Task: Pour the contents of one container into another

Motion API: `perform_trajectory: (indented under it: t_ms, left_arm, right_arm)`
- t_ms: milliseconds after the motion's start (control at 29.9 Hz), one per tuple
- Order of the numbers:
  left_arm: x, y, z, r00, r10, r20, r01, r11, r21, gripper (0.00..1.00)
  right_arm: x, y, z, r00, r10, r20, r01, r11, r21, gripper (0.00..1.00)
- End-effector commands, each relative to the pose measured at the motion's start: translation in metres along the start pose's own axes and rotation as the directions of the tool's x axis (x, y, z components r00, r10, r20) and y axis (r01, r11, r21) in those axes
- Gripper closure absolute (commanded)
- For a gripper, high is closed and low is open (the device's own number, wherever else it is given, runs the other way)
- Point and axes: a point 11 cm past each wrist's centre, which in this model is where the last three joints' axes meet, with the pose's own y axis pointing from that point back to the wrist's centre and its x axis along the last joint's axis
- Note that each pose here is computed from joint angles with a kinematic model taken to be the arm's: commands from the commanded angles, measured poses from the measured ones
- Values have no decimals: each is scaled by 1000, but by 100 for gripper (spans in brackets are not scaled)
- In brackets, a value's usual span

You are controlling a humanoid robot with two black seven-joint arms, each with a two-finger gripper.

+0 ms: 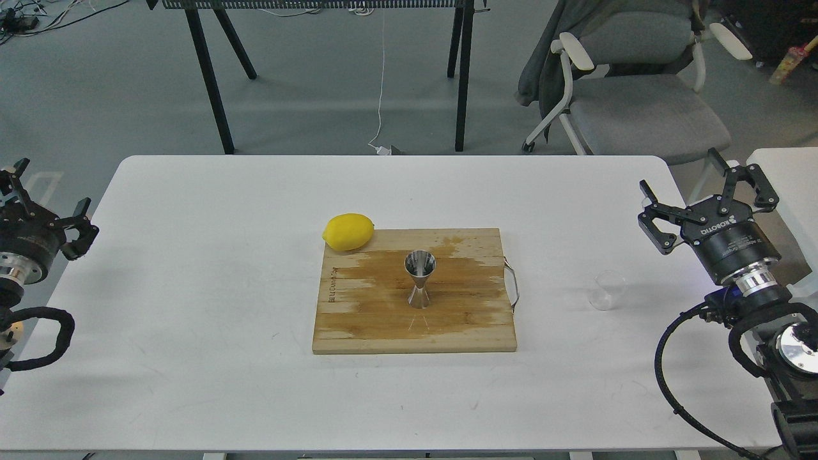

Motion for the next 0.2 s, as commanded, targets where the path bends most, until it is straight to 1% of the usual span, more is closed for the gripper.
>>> perform_trajectory:
  t_ms: [0, 167]
  left_arm:
    - [1, 0, 3, 1000, 3, 0, -3, 1000, -6, 0]
    - [5, 3, 0, 1000, 13, 0, -13, 1000, -2, 0]
  right_arm:
    - [1, -1, 0, 1000, 2, 6, -2, 1000, 9, 1]
    - [-7, -9, -4, 1000, -22, 1, 22, 1000, 16, 1]
